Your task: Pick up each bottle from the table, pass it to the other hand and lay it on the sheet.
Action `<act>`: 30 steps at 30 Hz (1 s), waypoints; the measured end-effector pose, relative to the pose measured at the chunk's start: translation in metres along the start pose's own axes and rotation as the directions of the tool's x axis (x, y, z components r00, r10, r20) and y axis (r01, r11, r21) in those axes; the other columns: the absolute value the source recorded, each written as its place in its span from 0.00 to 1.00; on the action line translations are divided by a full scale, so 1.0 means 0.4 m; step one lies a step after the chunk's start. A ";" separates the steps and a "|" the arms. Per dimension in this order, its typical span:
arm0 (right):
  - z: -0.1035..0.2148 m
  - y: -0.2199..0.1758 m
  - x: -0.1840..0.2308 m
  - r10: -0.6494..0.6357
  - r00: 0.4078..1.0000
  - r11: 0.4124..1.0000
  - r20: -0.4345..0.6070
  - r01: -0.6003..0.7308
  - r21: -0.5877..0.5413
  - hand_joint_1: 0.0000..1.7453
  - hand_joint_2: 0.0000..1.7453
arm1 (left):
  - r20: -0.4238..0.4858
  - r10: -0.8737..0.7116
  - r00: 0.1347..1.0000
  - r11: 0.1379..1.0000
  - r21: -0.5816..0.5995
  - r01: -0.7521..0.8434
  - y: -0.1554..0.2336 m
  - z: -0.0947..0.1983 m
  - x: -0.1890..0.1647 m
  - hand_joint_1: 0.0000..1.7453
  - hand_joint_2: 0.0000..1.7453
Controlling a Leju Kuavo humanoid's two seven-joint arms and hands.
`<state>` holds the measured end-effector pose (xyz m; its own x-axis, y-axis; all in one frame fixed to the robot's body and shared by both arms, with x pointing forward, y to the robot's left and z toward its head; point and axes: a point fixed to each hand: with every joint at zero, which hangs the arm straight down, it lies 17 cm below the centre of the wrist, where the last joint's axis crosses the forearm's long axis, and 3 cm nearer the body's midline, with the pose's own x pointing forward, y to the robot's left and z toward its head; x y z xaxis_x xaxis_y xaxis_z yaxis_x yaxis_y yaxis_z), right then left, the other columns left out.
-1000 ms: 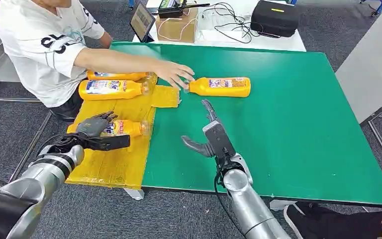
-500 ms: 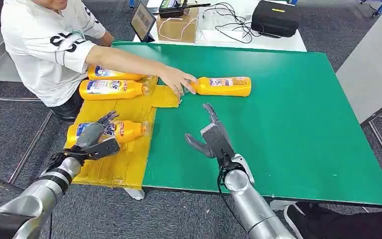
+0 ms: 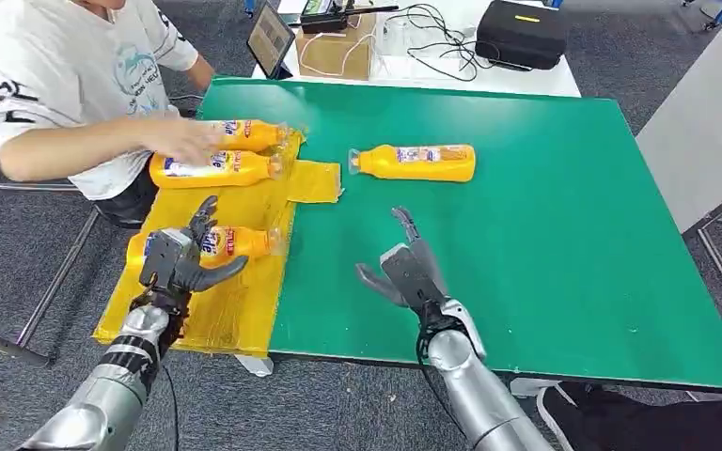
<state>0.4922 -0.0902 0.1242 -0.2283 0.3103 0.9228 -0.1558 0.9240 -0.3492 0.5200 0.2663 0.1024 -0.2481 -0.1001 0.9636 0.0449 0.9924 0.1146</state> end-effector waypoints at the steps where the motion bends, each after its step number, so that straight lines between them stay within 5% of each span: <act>1: 0.003 -0.003 -0.001 0.005 1.000 1.000 -0.002 -0.005 -0.006 0.00 1.00 | -0.003 0.067 0.998 0.998 0.006 -0.067 -0.018 -0.006 0.012 0.00 1.00; 9: 0.035 -0.005 -0.016 0.026 0.999 0.999 -0.019 -0.026 -0.021 0.00 1.00 | -0.037 0.291 0.956 0.957 0.001 -0.291 -0.132 -0.006 0.045 0.00 1.00; 30: 0.080 -0.044 0.041 -0.068 0.996 0.990 0.065 0.075 -0.118 0.00 1.00 | -0.073 0.401 0.913 0.911 -0.078 -0.406 -0.333 0.037 0.093 0.00 1.00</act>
<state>0.4604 -0.1084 0.1403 -0.2792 0.2318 0.9318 -0.0581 0.9646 -0.2574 0.4903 0.1316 0.1193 -0.1379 0.3011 0.9436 0.2172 0.9387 -0.2678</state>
